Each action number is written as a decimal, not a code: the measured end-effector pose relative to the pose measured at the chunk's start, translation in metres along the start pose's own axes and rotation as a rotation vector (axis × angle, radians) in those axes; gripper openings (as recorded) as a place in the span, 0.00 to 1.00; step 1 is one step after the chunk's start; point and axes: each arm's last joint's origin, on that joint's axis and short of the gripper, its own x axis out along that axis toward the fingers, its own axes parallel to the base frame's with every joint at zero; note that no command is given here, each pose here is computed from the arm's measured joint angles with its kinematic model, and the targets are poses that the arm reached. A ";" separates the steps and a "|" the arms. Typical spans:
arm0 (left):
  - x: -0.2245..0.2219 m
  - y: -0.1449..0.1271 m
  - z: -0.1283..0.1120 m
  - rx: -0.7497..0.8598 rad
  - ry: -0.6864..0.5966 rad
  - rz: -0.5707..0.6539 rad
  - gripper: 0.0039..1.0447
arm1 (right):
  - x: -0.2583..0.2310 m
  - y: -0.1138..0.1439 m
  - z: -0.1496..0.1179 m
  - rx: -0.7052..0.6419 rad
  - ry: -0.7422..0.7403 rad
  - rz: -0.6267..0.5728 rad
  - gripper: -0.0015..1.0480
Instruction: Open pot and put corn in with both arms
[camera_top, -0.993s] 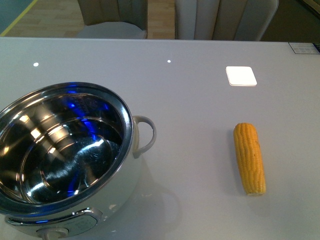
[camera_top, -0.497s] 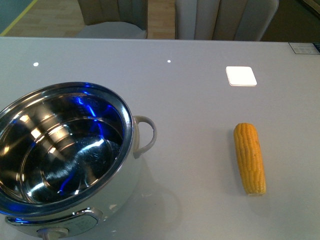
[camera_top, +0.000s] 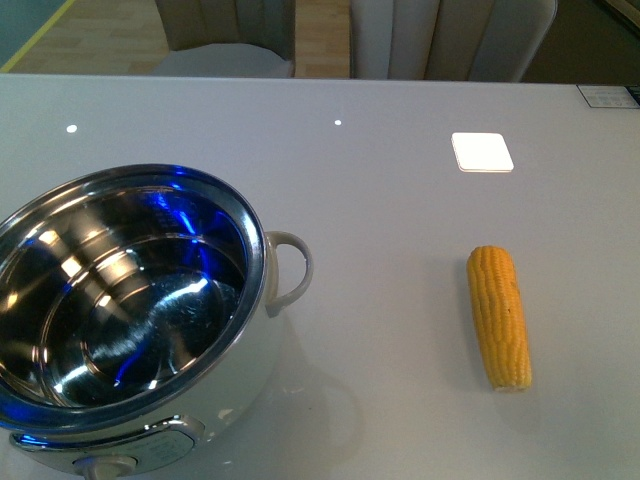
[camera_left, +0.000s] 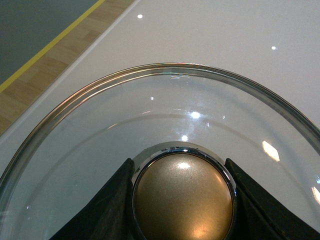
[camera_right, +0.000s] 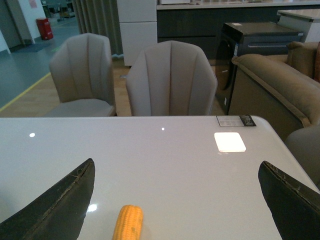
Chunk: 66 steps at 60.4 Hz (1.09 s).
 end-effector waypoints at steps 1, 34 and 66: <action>0.000 0.000 0.000 0.000 0.001 0.000 0.43 | 0.000 0.000 0.000 0.000 0.000 0.000 0.92; 0.007 0.001 -0.015 0.006 0.024 -0.014 0.50 | 0.000 0.000 0.000 0.000 0.000 0.000 0.92; -0.067 0.004 0.094 -0.080 -0.219 -0.047 0.94 | 0.000 0.000 0.000 0.000 0.000 0.000 0.92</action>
